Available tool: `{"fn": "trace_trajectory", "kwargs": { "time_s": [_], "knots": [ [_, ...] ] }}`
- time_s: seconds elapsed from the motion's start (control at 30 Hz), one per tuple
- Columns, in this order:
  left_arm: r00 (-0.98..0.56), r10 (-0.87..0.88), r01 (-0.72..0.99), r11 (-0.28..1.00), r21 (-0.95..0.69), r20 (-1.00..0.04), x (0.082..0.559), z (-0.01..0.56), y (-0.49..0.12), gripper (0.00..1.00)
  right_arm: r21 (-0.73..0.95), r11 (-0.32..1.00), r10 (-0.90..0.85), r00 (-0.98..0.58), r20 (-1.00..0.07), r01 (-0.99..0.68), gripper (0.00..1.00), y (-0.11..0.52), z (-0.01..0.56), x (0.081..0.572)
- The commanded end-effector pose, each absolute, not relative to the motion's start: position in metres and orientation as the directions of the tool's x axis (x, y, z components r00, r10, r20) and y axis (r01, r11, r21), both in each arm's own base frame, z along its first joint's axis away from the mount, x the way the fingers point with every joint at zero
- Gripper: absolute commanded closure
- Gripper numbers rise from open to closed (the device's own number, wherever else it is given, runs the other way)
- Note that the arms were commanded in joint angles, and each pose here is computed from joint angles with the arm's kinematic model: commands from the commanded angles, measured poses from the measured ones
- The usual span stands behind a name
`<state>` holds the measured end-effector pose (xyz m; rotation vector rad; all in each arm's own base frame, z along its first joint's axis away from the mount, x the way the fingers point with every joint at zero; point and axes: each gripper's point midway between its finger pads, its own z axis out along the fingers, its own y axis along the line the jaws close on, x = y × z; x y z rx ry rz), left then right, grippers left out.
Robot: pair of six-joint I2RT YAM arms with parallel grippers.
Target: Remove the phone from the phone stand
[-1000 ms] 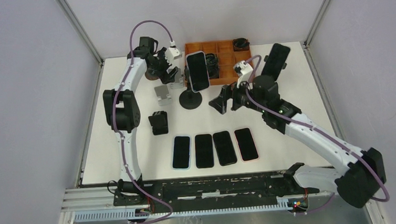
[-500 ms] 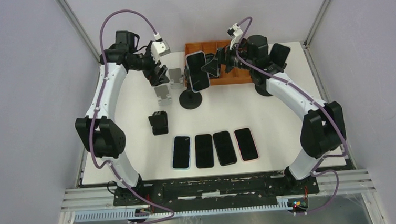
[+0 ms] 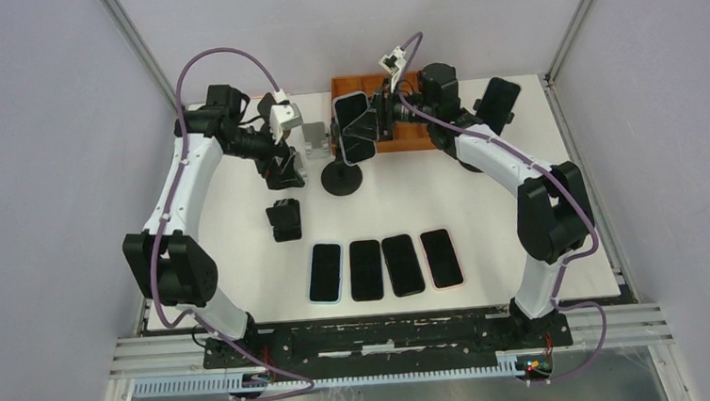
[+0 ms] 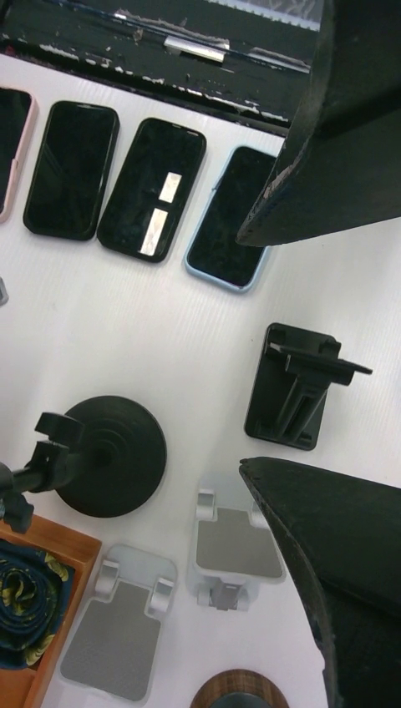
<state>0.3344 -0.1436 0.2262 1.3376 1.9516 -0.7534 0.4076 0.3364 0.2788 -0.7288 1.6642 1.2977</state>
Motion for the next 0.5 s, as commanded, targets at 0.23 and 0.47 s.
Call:
{"fn": "trace_trajectory", "kwargs": {
  "time_s": [0.23,0.47],
  "knots": [
    [-0.343,0.466,0.910,0.380,-0.165,-0.816,0.316,0.245,-0.155,0.00,0.384,0.287,0.155,-0.353,-0.923,-0.878,0.73,0.329,0.325,0.388],
    [-0.306,0.477,0.916,0.382,-0.120,-0.824,0.304,0.244,-0.155,0.00,0.374,0.353,0.167,-0.335,-0.927,-0.858,0.37,0.318,0.324,0.386]
  ]
}}
